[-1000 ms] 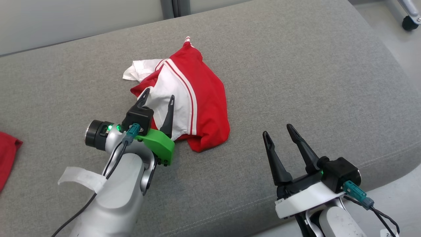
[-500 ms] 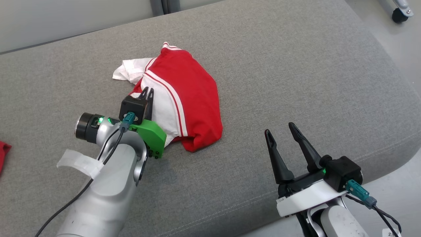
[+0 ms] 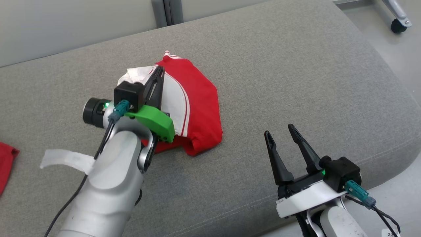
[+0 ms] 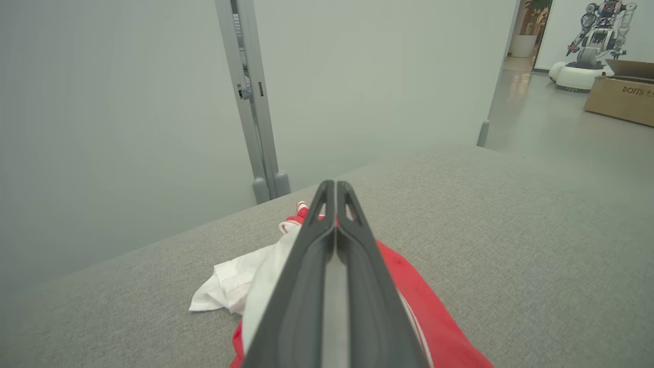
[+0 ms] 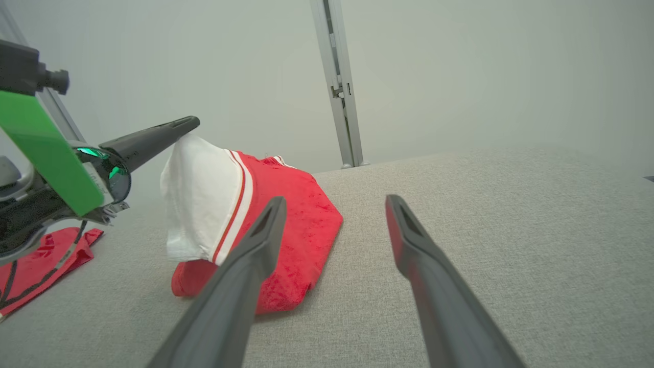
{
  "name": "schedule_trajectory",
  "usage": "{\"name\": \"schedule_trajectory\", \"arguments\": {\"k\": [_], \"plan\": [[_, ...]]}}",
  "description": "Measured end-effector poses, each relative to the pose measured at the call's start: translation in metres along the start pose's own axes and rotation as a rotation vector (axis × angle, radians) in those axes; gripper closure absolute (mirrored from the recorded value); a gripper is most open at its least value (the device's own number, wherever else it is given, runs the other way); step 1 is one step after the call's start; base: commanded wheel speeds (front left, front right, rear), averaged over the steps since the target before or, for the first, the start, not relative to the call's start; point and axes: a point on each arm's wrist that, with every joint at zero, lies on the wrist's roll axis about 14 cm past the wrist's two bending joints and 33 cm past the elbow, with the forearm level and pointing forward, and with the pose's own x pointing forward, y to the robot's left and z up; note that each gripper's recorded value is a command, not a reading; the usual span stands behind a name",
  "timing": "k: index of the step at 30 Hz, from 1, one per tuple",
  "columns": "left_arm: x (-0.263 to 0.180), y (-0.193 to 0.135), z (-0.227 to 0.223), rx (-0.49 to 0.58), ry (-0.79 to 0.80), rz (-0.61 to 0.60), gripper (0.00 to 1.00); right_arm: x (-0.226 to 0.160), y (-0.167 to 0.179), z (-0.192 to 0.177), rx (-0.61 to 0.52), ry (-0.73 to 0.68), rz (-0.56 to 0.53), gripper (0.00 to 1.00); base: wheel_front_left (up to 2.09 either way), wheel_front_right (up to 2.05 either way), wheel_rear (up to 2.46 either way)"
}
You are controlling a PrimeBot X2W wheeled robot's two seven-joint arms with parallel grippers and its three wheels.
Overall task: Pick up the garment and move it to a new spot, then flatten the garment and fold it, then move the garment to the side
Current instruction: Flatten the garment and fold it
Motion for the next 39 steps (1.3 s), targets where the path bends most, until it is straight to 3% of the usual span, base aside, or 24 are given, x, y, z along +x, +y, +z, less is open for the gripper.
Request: {"name": "schedule_trajectory", "arguments": {"k": [8,12,19,23,27,31,39], "plan": [[0.038,-0.028,0.102,-0.131,-0.218,-0.125,1.00,-0.007,-0.002,0.005,0.016,-0.013,-0.014,0.00,0.00,0.00,0.00],[0.059,-0.051,0.185,-0.169,-0.380,-0.216,1.00,-0.014,-0.008,0.007,0.028,-0.014,-0.043,0.00,0.00,0.00,0.00],[0.078,-0.090,0.292,-0.259,-0.547,-0.330,1.00,-0.023,-0.022,0.018,0.050,-0.042,-0.099,0.00,0.00,0.00,0.00],[0.086,-0.097,0.323,-0.314,-0.595,-0.343,1.00,-0.030,-0.034,0.020,0.051,-0.046,-0.144,0.00,0.00,0.00,0.00],[0.107,-0.061,0.285,-0.367,-0.496,-0.229,1.00,-0.030,-0.038,0.016,0.055,-0.033,-0.160,0.00,0.00,0.00,0.00],[0.114,0.003,0.198,-0.412,-0.318,-0.047,1.00,-0.024,-0.032,0.009,0.056,-0.018,-0.136,0.00,0.00,0.00,0.00],[0.040,0.118,0.043,-0.458,-0.078,0.299,1.00,-0.006,-0.003,0.000,0.070,0.001,-0.028,0.00,0.00,0.00,0.00]]}}
